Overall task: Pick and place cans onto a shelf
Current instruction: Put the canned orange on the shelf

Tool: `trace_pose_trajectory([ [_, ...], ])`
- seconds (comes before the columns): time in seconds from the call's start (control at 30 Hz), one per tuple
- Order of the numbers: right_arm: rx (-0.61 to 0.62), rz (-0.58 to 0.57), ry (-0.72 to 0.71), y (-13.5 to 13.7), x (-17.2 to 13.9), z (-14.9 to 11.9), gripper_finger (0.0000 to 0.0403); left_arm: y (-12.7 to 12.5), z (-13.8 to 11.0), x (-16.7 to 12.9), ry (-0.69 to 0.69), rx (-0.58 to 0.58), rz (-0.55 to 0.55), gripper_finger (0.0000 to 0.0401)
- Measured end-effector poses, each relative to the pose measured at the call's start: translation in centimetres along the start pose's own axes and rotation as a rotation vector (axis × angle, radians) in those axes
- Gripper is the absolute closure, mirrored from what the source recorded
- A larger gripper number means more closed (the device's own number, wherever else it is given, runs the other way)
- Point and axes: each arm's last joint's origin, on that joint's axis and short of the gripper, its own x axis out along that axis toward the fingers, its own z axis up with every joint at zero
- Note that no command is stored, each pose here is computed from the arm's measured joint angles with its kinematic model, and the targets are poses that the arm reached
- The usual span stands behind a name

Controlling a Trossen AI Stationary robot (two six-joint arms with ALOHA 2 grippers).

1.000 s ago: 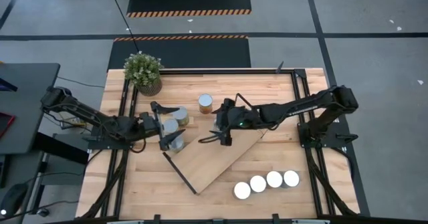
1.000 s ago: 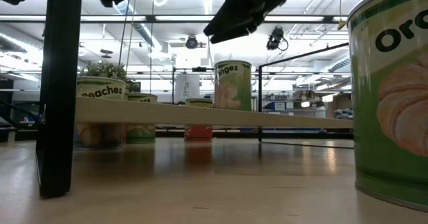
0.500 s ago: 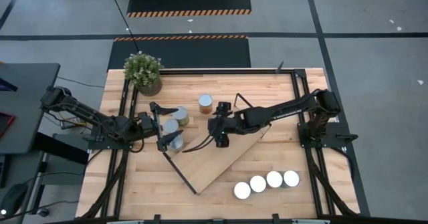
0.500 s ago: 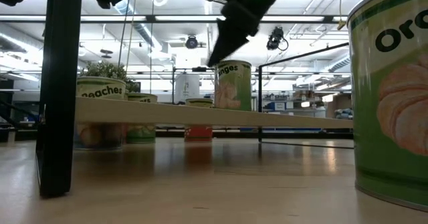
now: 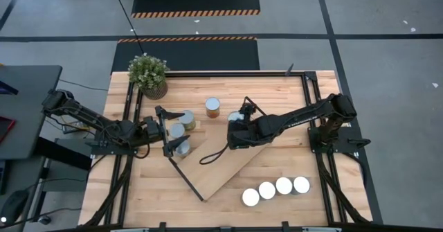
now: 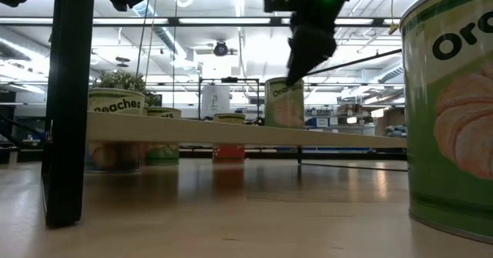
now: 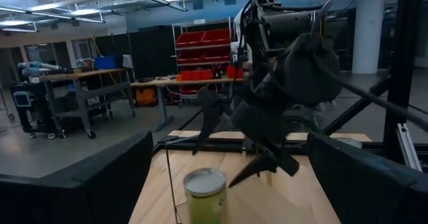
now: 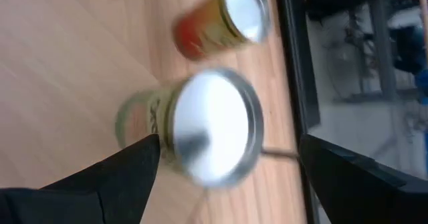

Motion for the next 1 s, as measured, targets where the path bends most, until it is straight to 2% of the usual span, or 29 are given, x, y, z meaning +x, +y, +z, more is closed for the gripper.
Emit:
trace_pose_trajectory([
  [0.23,0.043,0.048,-0.046,-0.3,-1.4,0.7,0.0037,0.0,0.0,0.0,0.003,0.002,-0.001,0.0001],
  [0.5,0.02,0.061,-0.23,-1.4,-0.6,3.5,0.0037,0.0,-0.1,0.0,0.009,-0.023,-0.002,0.0001],
  [0.77,0.016,0.033,-0.168,-2.6,2.3,3.6,0.0037,0.0,-0.3,0.0,0.024,-0.028,-0.003,0.0001],
  [1.0,0.017,0.028,-0.103,-3.2,3.4,3.1,0.0037,-0.1,-0.3,0.0,0.03,-0.036,-0.004,0.0001],
])
